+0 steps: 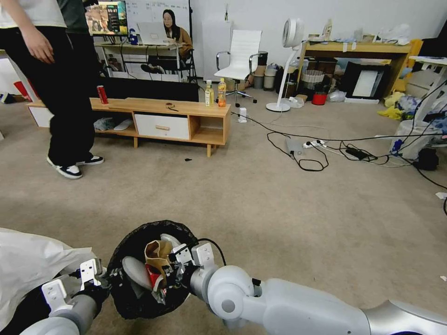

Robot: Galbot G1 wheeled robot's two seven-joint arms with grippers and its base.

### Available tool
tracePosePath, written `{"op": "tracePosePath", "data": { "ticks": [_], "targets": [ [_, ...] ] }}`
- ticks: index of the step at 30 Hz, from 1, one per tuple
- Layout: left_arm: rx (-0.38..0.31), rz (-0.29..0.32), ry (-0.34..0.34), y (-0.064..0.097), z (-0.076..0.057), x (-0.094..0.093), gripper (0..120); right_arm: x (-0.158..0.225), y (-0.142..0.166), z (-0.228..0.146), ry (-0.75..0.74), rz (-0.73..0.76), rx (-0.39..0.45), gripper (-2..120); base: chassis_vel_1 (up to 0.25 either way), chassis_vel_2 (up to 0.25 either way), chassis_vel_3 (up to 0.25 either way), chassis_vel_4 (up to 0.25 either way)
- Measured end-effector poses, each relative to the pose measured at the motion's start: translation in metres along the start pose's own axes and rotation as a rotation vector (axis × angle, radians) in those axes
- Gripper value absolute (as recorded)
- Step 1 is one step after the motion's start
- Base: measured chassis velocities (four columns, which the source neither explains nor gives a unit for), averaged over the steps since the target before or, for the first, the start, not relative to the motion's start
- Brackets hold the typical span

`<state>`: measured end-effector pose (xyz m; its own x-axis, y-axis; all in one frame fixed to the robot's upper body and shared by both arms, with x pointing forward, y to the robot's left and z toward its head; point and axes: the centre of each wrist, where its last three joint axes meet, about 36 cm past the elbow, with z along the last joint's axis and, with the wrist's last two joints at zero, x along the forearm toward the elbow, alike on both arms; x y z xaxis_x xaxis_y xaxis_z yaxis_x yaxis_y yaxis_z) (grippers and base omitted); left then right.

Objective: Pick up the trash bin and place the garbage on the floor into it.

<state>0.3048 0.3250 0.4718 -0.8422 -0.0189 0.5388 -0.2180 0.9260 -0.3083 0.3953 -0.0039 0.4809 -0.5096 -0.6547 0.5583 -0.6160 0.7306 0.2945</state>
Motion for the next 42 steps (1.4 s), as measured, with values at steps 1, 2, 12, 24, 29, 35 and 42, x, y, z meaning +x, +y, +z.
{"op": "tracePosePath", "data": {
  "ticks": [1, 2, 12, 24, 29, 35, 42],
  "targets": [
    [0.000, -0.001, 0.001, 0.000, 0.000, -0.001, 1, 0.004, -0.001, -0.002, -0.008, 0.000, -0.001, 31, 0.000, 0.000, 0.000, 0.000],
    [-0.001, -0.002, 0.001, 0.001, 0.000, -0.001, 1, 0.005, -0.001, -0.002, -0.012, 0.001, -0.001, 35, 0.000, 0.000, 0.000, 0.000],
    [-0.002, -0.005, 0.001, 0.001, 0.000, -0.001, 1, 0.024, -0.002, -0.009, -0.046, 0.001, 0.002, 74, 0.000, 0.000, 0.000, 0.000],
    [-0.002, -0.012, 0.004, 0.003, 0.001, -0.001, 1, 0.044, -0.001, -0.016, -0.086, -0.003, -0.011, 100, 0.000, 0.000, 0.000, 0.000],
    [-0.001, -0.016, 0.005, 0.004, 0.001, -0.002, 1, 0.087, -0.007, -0.039, -0.203, -0.004, -0.026, 100, 0.000, 0.000, 0.000, 0.000],
    [-0.004, -0.021, 0.003, 0.006, 0.000, -0.002, 1, 0.126, -0.022, -0.059, -0.448, -0.021, -0.039, 100, 0.000, 0.000, 0.000, 0.000],
    [-0.004, -0.024, 0.000, 0.007, -0.001, 0.001, 1, 0.144, -0.045, -0.065, -0.756, -0.017, -0.002, 100, 0.000, 0.000, 0.000, 0.000]
  ]
}}
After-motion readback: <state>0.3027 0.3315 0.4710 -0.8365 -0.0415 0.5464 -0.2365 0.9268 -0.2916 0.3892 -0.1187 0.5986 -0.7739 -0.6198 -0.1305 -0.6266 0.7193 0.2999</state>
